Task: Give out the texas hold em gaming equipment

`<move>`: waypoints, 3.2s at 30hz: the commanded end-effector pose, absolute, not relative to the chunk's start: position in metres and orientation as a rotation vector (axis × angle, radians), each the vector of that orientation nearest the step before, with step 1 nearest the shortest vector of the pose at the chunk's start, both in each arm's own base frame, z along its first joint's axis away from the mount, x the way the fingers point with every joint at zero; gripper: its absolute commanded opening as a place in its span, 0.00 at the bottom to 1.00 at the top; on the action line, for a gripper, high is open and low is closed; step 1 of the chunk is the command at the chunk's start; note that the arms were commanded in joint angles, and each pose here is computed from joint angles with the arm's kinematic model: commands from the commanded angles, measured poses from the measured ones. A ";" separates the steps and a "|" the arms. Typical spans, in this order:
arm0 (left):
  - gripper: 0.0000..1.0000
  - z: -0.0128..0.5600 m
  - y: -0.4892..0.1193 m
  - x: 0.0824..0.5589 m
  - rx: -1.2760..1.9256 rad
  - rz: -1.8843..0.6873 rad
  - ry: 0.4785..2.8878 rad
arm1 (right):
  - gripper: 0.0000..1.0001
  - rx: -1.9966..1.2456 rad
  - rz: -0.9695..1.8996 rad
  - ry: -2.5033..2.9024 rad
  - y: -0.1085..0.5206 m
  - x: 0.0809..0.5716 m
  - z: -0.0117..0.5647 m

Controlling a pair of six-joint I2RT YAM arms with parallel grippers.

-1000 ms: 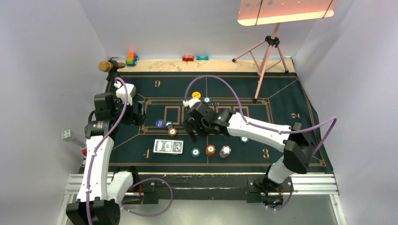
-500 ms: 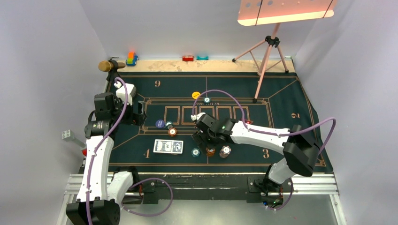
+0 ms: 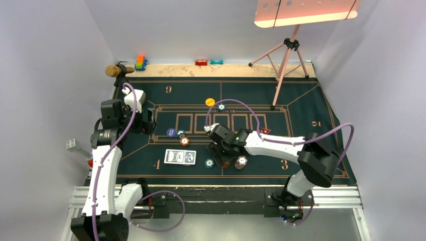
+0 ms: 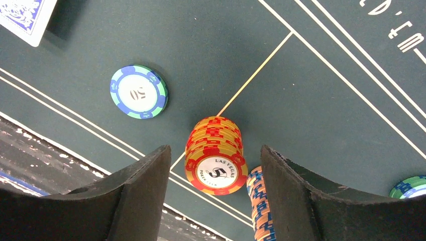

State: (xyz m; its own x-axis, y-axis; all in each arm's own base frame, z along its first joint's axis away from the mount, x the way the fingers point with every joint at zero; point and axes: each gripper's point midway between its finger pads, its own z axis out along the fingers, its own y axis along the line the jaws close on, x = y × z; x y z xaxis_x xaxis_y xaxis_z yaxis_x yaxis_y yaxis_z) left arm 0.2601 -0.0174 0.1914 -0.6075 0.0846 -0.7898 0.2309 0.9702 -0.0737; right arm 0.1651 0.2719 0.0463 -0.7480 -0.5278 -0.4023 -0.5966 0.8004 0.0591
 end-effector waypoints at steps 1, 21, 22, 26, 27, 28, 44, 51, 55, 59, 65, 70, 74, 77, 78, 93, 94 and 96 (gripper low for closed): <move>1.00 0.199 -0.016 0.263 0.231 -0.199 2.191 | 0.67 -0.847 0.277 2.618 0.276 0.164 0.042; 1.00 0.199 -0.016 0.263 0.231 -0.203 2.192 | 0.53 -0.837 0.310 2.575 0.282 0.169 0.074; 1.00 0.200 -0.016 0.263 0.233 -0.204 2.189 | 0.52 -0.838 0.315 2.570 0.282 0.169 0.078; 1.00 0.200 -0.016 0.263 0.232 -0.203 2.188 | 0.51 -0.836 0.322 2.557 0.284 0.171 0.088; 1.00 0.200 -0.017 0.263 0.235 -0.204 2.187 | 0.49 -0.836 0.331 2.555 0.285 0.171 0.090; 1.00 0.200 -0.016 0.263 0.232 -0.202 2.187 | 0.49 -0.838 0.339 2.553 0.286 0.170 0.091; 1.00 0.200 -0.015 0.263 0.234 -0.198 2.188 | 0.77 -0.904 0.269 2.643 0.275 0.160 0.052; 1.00 0.199 -0.016 0.263 0.234 -0.200 2.189 | 0.65 -0.905 0.262 2.662 0.273 0.157 0.040; 1.00 0.199 -0.016 0.262 0.236 -0.198 2.187 | 0.62 -0.903 0.271 2.657 0.274 0.157 0.040; 1.00 0.199 -0.016 0.263 0.235 -0.197 2.187 | 0.56 -0.898 0.277 2.650 0.275 0.158 0.042; 1.00 0.199 -0.016 0.262 0.236 -0.198 2.187 | 0.43 -0.890 0.275 2.643 0.275 0.159 0.045; 1.00 0.200 -0.016 0.262 0.236 -0.199 2.185 | 0.23 -0.879 0.265 2.635 0.274 0.161 0.050; 1.00 0.199 -0.017 0.262 0.238 -0.203 2.186 | 0.16 -0.866 0.264 2.608 0.275 0.166 0.065; 1.00 0.200 -0.016 0.262 0.237 -0.203 2.185 | 0.13 -0.860 0.265 2.577 0.277 0.171 0.080; 1.00 0.199 -0.017 0.262 0.238 -0.203 2.186 | 0.13 -0.858 0.267 2.569 0.278 0.173 0.085; 1.00 0.199 -0.017 0.262 0.242 -0.208 2.185 | 0.04 -0.308 0.156 2.462 0.228 0.340 0.139; 1.00 0.199 -0.017 0.262 0.241 -0.208 2.185 | 0.04 -0.268 0.150 2.459 0.225 0.354 0.139; 1.00 0.198 -0.017 0.262 0.241 -0.208 2.188 | 0.04 -0.196 0.112 2.458 0.216 0.381 0.135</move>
